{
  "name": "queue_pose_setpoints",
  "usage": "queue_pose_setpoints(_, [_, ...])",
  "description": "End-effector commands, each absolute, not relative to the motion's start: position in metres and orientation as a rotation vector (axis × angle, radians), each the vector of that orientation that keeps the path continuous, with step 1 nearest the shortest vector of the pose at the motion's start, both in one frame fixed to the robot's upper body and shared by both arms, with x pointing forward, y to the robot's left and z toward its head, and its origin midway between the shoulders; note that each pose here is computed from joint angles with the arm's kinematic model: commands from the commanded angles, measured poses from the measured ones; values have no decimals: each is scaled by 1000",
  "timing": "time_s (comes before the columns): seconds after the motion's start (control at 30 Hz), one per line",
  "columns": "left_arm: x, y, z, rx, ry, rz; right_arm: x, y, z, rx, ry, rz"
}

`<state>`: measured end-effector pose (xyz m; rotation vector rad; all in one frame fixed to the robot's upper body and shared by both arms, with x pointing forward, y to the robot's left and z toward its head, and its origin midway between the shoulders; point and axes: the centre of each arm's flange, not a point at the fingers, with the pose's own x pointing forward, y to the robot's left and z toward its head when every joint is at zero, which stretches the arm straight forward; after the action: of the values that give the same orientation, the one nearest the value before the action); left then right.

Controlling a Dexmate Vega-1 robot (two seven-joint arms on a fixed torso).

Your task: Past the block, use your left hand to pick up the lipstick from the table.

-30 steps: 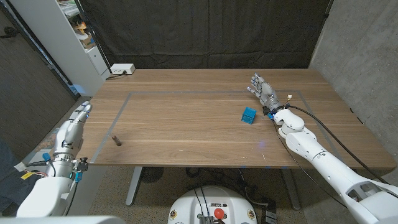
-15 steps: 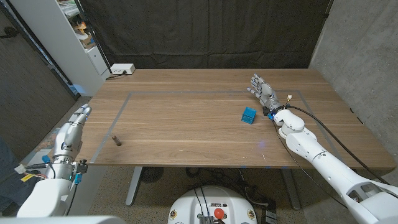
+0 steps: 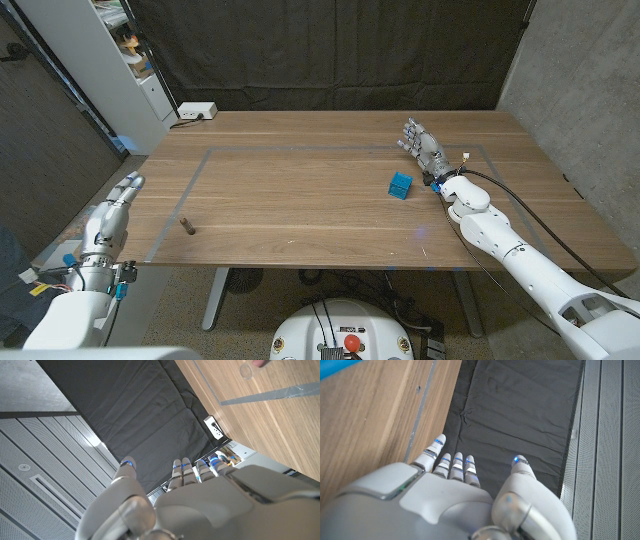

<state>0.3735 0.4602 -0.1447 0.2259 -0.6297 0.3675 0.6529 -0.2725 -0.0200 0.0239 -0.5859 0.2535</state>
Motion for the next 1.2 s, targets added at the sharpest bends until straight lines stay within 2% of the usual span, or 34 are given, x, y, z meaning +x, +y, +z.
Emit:
queue_pose_setpoints(0.03, [367, 466, -147, 253, -609, 400, 654, -268, -21, 25, -579, 259])
queue_pose_setpoints(1.2, [366, 457, -142, 528, -491, 551, 653, -264, -25, 20, -575, 262])
